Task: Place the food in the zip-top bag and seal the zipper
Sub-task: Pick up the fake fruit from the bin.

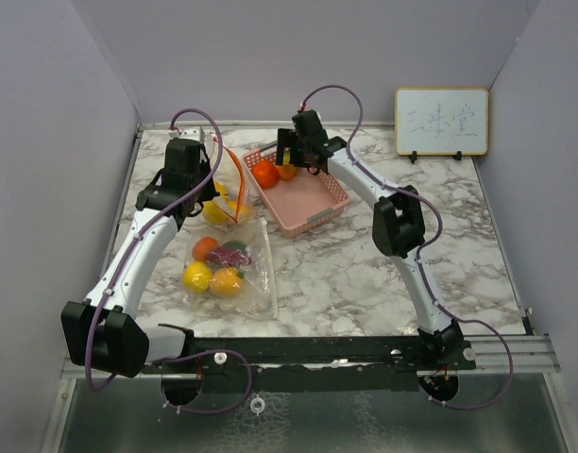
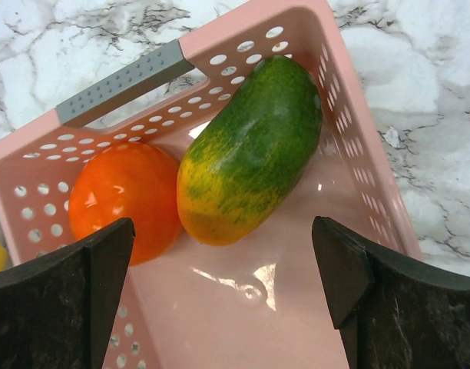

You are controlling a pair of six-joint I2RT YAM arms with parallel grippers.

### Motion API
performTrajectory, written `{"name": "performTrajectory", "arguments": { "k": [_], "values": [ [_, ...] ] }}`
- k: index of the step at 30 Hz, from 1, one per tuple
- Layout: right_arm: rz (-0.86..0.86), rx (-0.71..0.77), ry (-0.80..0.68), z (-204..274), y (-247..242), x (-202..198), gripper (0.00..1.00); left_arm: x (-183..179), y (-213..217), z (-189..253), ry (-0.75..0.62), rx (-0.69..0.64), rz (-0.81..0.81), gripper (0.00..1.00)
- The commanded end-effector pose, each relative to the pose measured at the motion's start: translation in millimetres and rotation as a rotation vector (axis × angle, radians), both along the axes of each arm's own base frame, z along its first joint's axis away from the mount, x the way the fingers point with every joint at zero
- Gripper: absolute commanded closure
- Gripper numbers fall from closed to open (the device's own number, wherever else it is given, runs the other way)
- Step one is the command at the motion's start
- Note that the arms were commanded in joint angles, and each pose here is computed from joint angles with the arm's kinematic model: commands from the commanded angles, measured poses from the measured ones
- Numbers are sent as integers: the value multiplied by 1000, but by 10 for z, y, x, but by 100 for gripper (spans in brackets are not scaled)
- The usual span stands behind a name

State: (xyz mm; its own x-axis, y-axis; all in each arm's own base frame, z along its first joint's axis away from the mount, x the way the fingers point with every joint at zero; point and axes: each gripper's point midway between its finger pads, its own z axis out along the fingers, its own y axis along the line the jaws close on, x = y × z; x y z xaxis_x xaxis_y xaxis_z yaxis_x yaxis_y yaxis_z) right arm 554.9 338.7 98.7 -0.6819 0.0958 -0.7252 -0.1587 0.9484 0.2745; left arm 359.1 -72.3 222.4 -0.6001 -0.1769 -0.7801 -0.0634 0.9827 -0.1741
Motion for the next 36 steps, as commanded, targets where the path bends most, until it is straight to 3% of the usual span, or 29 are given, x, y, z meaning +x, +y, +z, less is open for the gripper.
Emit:
{"name": "performTrajectory", "arguments": {
  "k": [1, 13, 15, 19, 21, 30, 32, 36],
  "values": [
    [-67, 48, -88, 6, 96, 281, 0, 31, -48, 86, -34, -29, -22, 100],
    [-167, 12, -117, -418, 17, 496, 2, 45, -101, 64, -30, -42, -42, 100],
    [-156, -14, -104, -491, -12, 460, 11, 49, -86, 49, -26, -34, -38, 100],
    [-144, -75, -88, -516, -130, 353, 57, 57, -100, 33, -20, -39, -42, 100],
    [-147, -120, -89, -483, -242, 277, 69, 55, -112, 33, -19, -45, -44, 100],
    [-143, -288, 17, -322, -935, -400, 89, 38, -238, 37, -18, -110, -78, 100],
    [-55, -265, 22, -243, -914, -603, 92, 39, -274, 41, -18, -126, -89, 100],
    [165, -81, -133, 462, -571, -779, 93, 62, -356, 57, -11, -157, -117, 100]
  ]
}}
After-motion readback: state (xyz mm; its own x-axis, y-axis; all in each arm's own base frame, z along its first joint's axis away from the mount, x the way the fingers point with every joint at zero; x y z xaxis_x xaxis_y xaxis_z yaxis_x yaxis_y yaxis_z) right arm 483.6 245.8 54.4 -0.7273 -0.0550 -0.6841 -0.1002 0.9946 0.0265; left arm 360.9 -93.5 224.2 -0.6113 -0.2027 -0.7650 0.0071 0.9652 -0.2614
